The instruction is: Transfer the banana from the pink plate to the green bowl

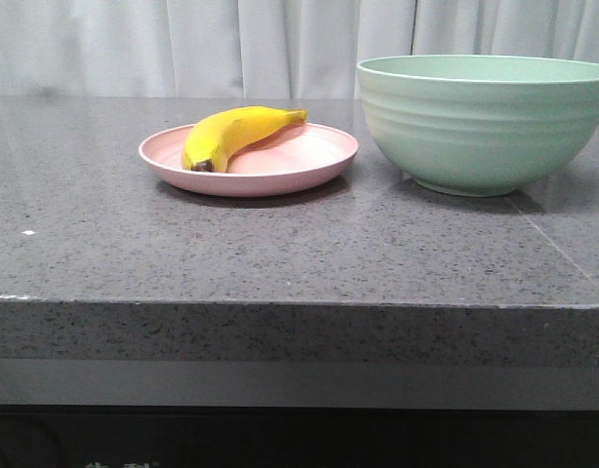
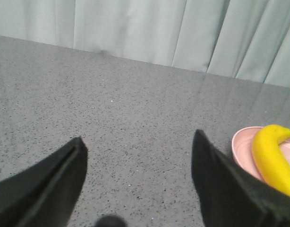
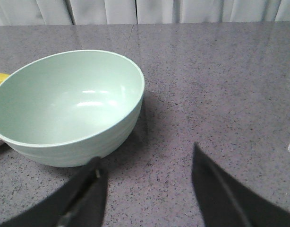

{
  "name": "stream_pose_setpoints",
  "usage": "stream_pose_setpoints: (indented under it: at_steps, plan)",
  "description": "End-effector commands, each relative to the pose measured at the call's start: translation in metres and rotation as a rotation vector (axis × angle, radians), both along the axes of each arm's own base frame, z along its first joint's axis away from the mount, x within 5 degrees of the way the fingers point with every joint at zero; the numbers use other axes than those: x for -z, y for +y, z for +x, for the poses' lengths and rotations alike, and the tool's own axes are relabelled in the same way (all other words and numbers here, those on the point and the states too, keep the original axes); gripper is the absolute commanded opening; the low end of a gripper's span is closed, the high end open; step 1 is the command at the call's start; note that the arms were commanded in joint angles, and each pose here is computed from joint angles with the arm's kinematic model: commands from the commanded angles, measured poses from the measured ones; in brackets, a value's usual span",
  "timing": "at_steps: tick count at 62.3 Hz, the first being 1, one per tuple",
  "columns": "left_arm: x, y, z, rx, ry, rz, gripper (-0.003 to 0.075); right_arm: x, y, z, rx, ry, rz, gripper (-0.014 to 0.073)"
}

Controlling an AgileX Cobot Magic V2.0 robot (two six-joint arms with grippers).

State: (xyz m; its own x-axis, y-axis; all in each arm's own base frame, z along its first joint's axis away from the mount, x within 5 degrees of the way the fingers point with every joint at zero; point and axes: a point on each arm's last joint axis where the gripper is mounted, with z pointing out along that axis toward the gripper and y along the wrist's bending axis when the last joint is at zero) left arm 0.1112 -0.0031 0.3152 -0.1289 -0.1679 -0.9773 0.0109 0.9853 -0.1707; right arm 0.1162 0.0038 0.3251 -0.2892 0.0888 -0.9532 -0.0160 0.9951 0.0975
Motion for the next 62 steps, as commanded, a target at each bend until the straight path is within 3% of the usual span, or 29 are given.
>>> stream_pose_setpoints:
  at_steps: [1, 15, 24, 31, 49, 62]
  plan:
    - [-0.022, -0.001, 0.005, 0.008, -0.055, -0.021, 0.0566, -0.018, -0.002, 0.003, 0.016, -0.107, 0.002, 0.0592]
    - [-0.057, -0.032, 0.047, 0.227, 0.204, 0.045, 0.0561, -0.018, -0.001, 0.003, 0.015, -0.104, 0.002, 0.0591]
    - [-0.069, -0.070, 0.097, 0.377, 0.384, 0.076, 0.0475, -0.018, -0.001, 0.003, 0.015, -0.104, 0.002, 0.0591]
    - [-0.078, -0.101, 0.129, 0.457, 0.454, 0.096, 0.0456, -0.018, -0.001, 0.003, 0.015, -0.103, 0.002, 0.0591]
    - [-0.053, -0.169, 0.204, 0.549, 0.640, 0.127, 0.0463, -0.018, -0.001, 0.003, 0.015, -0.104, 0.002, 0.0591]
    - [-0.027, -0.190, 0.235, 0.528, 0.740, 0.145, 0.0585, -0.019, -0.002, 0.003, 0.016, -0.112, 0.002, 0.0591]
